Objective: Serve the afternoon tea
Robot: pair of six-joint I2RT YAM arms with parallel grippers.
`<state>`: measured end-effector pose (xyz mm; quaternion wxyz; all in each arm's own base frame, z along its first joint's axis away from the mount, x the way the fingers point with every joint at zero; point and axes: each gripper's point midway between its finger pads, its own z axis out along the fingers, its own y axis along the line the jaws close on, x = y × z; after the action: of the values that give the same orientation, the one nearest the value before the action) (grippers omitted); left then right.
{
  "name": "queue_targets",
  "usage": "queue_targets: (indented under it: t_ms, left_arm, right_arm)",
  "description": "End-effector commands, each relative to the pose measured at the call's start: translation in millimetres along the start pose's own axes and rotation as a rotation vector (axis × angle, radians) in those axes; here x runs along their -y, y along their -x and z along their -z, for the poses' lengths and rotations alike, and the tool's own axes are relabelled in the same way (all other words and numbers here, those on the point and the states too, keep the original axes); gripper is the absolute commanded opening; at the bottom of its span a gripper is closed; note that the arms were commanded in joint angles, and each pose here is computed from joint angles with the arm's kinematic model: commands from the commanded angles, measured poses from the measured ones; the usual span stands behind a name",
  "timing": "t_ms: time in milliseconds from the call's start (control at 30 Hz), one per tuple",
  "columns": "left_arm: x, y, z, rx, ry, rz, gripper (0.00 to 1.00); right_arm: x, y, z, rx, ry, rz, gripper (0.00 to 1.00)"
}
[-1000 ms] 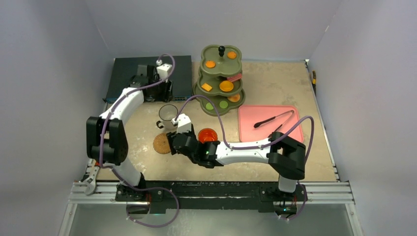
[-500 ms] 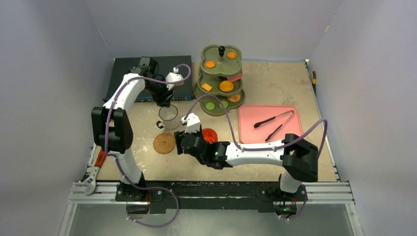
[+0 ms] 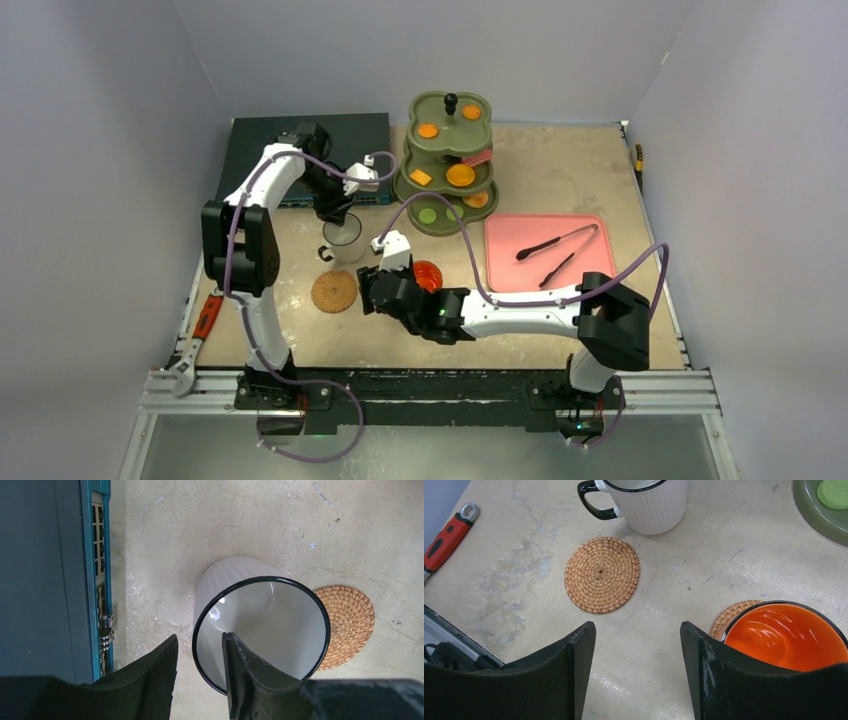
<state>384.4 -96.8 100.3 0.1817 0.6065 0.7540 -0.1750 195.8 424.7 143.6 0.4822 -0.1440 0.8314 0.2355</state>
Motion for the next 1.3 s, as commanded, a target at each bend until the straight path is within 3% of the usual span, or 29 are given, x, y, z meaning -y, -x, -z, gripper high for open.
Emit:
queue_targets:
  t_ms: [0, 167, 367, 567, 833, 1033, 1133, 1200, 1267]
  left_arm:
    - [-9.4, 13.8, 1.2, 0.045, 0.018, -0.049, 0.32]
    - [-19.9, 20.9, 0.0, 0.098, 0.120, 0.141, 0.00]
    - [-10.3, 22.2, 13.7, 0.175, 0.287, 0.342, 0.00]
    - [-13.7, -11.7, 25.9, 0.128, 0.531, 0.641, 0.00]
    - [-12.7, -19.0, 29.9, 0.209, 0.626, 0.922, 0.01]
    - [2.7, -12.8, 36.4, 0.227, 0.589, 0.945, 0.43]
    - [7.8, -10.8, 49.7, 0.239, 0.595, 0.950, 0.59]
    - [10.0, -9.7, 61.0, 0.247, 0.606, 0.954, 0.76]
    - [8.4, -8.8, 77.3, 0.270, 0.630, 0.959, 0.83]
  right_arm:
    - [7.5, 13.0, 6.0, 0.036, -0.027, -0.034, 0.65]
    - [10.0, 13.3, 4.0, 0.041, -0.039, -0.031, 0.64]
    - [13.8, 18.7, -2.7, 0.044, -0.049, -0.027, 0.63]
    - [7.1, 24.9, -21.2, 0.044, -0.026, 0.034, 0.66]
    - [-12.0, 16.3, -58.8, -0.001, 0.002, 0.128, 0.68]
    - [-1.7, 20.9, -82.9, 0.002, -0.020, 0.151, 0.68]
    - [3.3, 21.8, -95.7, -0.005, -0.015, 0.178, 0.68]
    - [1.8, 20.8, -104.7, -0.015, 0.003, 0.194, 0.67]
    - [-2.5, 22.1, -110.8, -0.016, 0.025, 0.223, 0.67]
